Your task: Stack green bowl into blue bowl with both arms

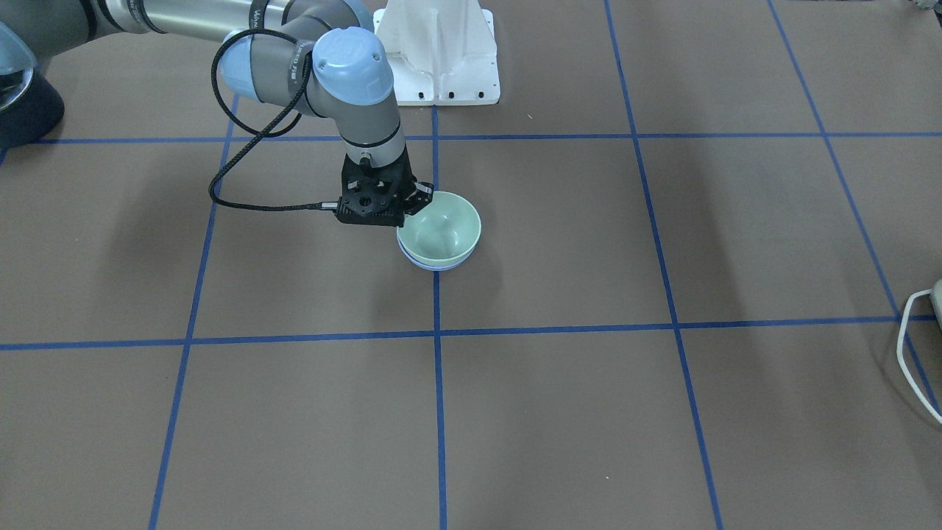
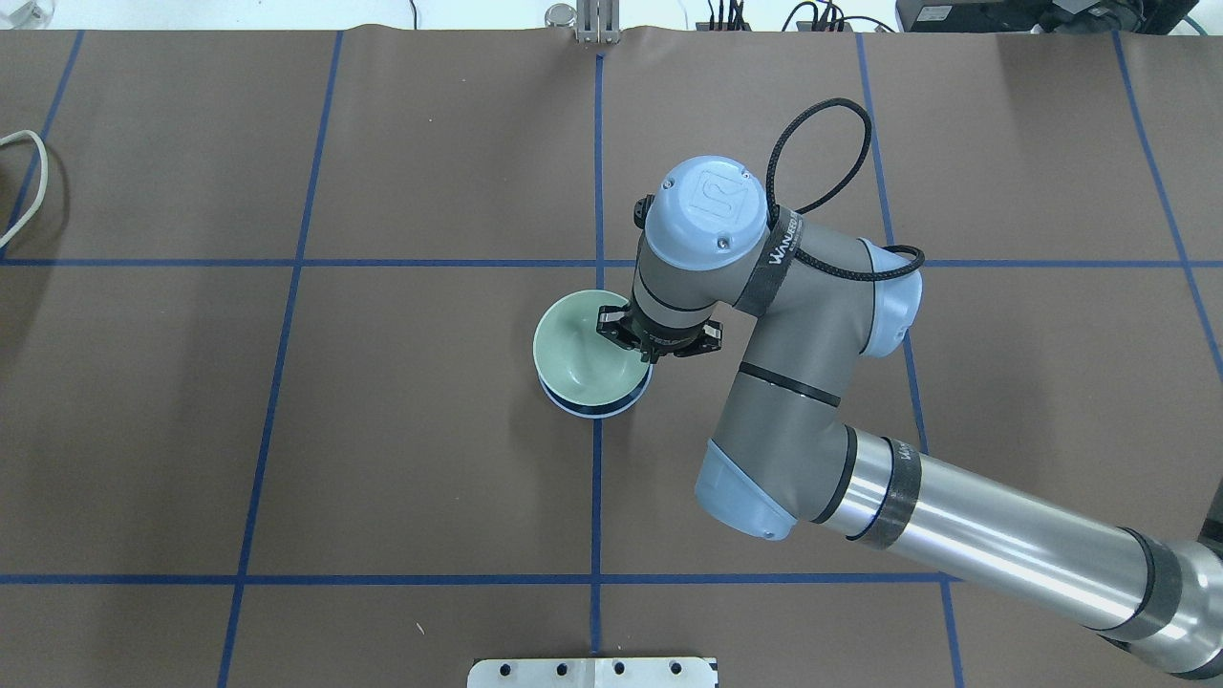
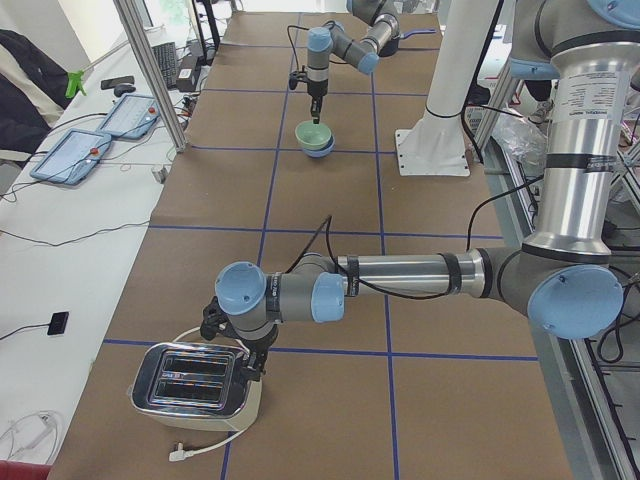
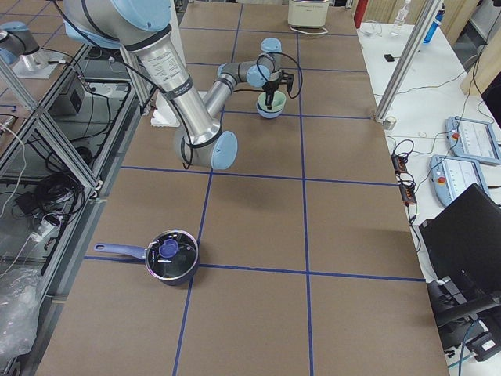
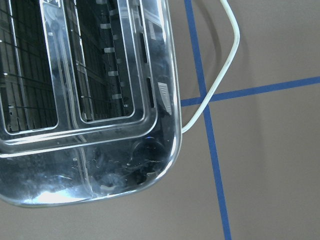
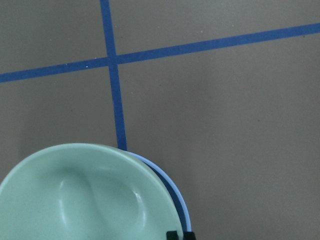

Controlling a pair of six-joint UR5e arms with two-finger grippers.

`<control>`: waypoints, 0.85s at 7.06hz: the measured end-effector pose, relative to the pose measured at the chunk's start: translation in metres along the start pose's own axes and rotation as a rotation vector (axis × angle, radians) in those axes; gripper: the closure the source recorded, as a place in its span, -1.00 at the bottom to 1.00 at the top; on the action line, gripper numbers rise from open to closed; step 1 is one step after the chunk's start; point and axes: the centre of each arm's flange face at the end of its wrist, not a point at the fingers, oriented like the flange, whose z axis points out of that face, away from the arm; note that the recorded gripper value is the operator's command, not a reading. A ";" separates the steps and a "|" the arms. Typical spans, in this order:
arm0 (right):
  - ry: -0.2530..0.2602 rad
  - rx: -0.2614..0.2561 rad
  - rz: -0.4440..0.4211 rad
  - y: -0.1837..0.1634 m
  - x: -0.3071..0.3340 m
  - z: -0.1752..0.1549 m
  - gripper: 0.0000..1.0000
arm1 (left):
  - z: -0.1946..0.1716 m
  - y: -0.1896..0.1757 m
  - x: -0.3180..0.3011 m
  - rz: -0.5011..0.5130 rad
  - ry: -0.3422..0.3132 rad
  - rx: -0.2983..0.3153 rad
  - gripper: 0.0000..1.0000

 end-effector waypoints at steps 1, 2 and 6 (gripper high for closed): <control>0.004 -0.004 -0.003 0.002 0.001 0.004 1.00 | 0.000 0.000 0.000 0.000 0.000 0.000 -0.96; 0.007 -0.007 -0.004 0.004 0.001 0.007 1.00 | 0.000 0.000 0.000 0.000 0.000 -0.001 -0.96; -0.021 -0.003 -0.019 0.006 0.000 0.015 0.75 | 0.001 0.000 -0.001 0.000 0.000 -0.001 -0.96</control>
